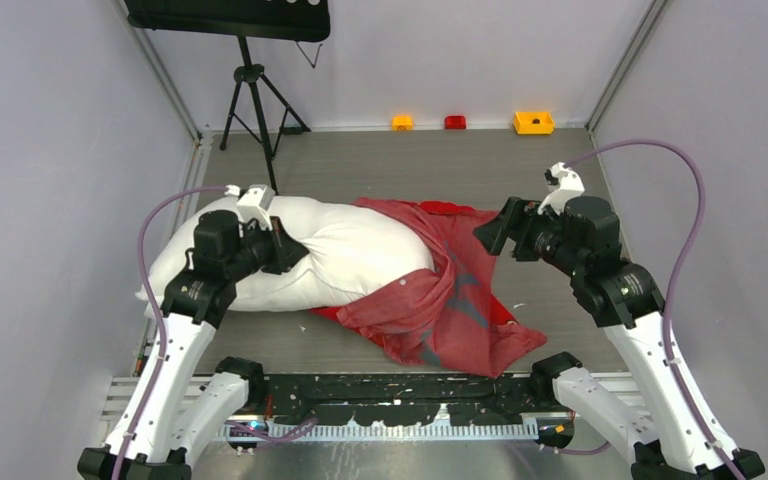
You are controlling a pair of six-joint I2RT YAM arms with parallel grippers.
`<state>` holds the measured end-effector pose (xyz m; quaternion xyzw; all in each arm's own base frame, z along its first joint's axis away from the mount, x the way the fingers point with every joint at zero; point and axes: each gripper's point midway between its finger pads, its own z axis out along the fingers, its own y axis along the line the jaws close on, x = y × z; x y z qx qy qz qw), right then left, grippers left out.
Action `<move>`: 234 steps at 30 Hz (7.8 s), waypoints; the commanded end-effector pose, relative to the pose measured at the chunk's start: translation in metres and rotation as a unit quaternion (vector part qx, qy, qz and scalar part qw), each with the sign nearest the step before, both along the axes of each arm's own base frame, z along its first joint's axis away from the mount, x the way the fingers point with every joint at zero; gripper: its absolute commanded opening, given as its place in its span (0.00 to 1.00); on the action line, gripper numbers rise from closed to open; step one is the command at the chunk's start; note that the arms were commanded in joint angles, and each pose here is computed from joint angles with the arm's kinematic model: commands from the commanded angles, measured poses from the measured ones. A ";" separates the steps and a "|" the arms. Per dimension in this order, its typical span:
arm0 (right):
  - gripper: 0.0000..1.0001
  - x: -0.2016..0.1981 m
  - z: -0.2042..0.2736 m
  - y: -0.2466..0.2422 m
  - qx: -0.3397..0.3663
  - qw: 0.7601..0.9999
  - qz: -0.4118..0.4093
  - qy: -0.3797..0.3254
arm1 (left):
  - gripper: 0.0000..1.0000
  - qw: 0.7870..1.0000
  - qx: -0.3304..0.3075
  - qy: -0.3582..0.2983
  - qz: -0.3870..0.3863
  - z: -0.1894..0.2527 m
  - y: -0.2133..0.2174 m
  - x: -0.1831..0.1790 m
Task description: Remove the pillowcase from the pillow
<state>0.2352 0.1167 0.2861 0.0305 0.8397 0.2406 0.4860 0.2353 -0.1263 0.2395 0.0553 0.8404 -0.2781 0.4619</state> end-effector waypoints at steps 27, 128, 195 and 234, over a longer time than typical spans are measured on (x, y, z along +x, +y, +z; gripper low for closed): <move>0.92 -0.053 -0.089 0.129 -0.203 0.944 0.236 0.111 | 0.00 0.999 -0.034 -0.036 -0.013 0.033 -0.012 0.023; 0.00 0.088 0.335 -0.170 0.124 0.860 -0.391 -0.303 | 0.00 0.972 0.113 -0.053 0.199 0.060 0.075 0.060; 0.92 0.126 -0.083 0.004 -0.010 0.983 -0.131 0.131 | 0.53 0.994 -0.017 -0.077 0.073 0.115 -0.058 0.164; 0.80 0.112 -0.067 -0.120 -0.007 0.948 -0.317 -0.032 | 1.00 0.927 0.104 -0.036 0.358 -0.025 0.158 0.098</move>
